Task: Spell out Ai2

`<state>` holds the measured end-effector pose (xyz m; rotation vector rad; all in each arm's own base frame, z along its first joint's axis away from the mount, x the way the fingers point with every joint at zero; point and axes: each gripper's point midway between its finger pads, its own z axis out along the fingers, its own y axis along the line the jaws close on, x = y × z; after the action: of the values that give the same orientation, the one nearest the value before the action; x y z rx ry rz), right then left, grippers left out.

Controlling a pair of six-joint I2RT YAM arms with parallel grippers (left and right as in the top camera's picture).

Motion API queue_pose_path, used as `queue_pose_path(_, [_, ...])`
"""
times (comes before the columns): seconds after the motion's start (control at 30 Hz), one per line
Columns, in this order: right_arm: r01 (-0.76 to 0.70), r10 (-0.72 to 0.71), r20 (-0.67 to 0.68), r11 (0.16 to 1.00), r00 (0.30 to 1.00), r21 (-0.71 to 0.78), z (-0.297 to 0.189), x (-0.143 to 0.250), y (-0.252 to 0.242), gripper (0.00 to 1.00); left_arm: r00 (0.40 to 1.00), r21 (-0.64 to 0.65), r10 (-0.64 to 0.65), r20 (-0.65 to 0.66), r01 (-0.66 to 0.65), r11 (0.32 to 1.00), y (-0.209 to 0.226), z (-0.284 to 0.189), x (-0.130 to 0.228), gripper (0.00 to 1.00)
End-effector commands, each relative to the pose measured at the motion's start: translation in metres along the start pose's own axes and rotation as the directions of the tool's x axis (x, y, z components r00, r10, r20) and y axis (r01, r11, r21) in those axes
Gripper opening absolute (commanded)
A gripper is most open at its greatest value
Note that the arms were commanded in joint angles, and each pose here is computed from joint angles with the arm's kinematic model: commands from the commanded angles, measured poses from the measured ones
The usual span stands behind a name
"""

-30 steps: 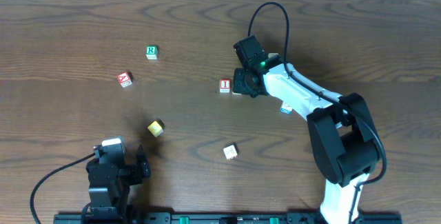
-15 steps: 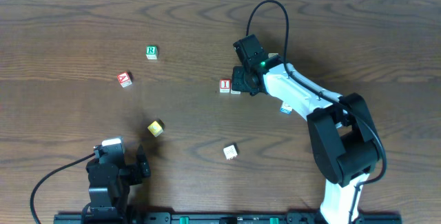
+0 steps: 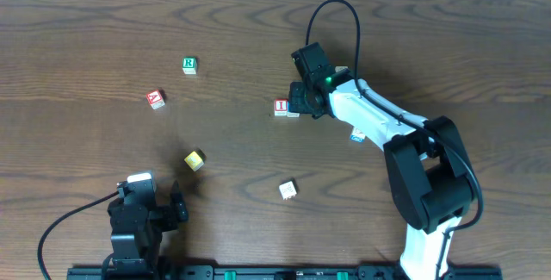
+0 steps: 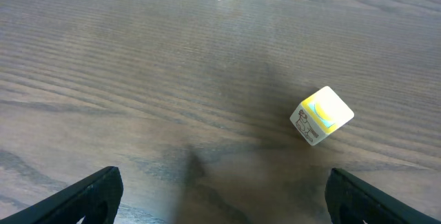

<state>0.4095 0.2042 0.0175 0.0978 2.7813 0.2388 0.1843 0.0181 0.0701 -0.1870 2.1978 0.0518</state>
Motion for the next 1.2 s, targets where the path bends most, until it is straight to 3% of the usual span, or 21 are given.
queue_pose_path(0.0, [-0.041,0.039,0.052,0.998,0.998,0.038,-0.011,-0.024,-0.025,0.01,1.000,-0.004,0.011,-0.019,-0.011,1.000,0.001,0.003,0.007,0.96])
queue_pose_path(0.27, [-0.197,0.183,0.092,0.963,0.979,0.182,-0.096,-0.038,-0.111,0.01,1.000,-0.004,0.011,-0.019,-0.011,1.000,0.001,0.003,0.007,0.95])
queue_pose_path(0.43, [-0.165,0.136,0.127,0.955,0.982,0.248,-0.162,-0.023,-0.132,0.01,1.000,-0.004,0.011,-0.019,-0.011,1.000,0.001,0.003,0.007,0.95])
queue_pose_path(0.63, [-0.129,0.087,0.230,0.977,0.969,0.172,-0.229,0.031,-0.139,0.02,1.000,-0.004,0.011,-0.019,-0.011,1.000,0.001,0.003,0.007,0.95])
queue_pose_path(0.87, [-0.024,0.039,0.308,0.998,0.950,-0.052,-0.241,0.116,-0.130,0.01,1.000,-0.004,0.011,-0.019,-0.011,1.000,0.001,0.003,0.007,0.95])
queue_pose_path(0.9, [-0.023,0.039,0.317,0.998,0.948,-0.055,-0.238,0.124,-0.132,0.09,1.000,-0.004,0.011,-0.019,-0.011,1.000,0.001,0.003,0.007,0.95])
queue_pose_path(0.97, [-0.027,0.045,0.321,0.998,0.946,-0.059,-0.229,0.139,-0.138,0.69,1.000,-0.004,0.011,-0.019,-0.011,1.000,0.001,0.003,0.007,0.95])
queue_pose_path(1.0, [-0.039,0.057,0.318,0.997,0.946,-0.062,-0.224,0.145,-0.140,0.89,1.000,-0.004,0.011,-0.019,-0.011,1.000,0.001,0.003,0.007,0.95])
queue_pose_path(1.03, [-0.060,0.079,0.312,0.996,0.947,-0.069,-0.220,0.150,-0.142,0.99,1.000,-0.004,0.011,-0.019,-0.011,1.000,0.001,0.003,0.007,0.95])
queue_pose_path(1.17, [-0.198,0.219,0.277,0.975,0.936,-0.102,-0.209,0.158,-0.145,0.99,1.000,-0.004,0.011,-0.019,-0.011,1.000,0.001,0.003,0.007,0.95])
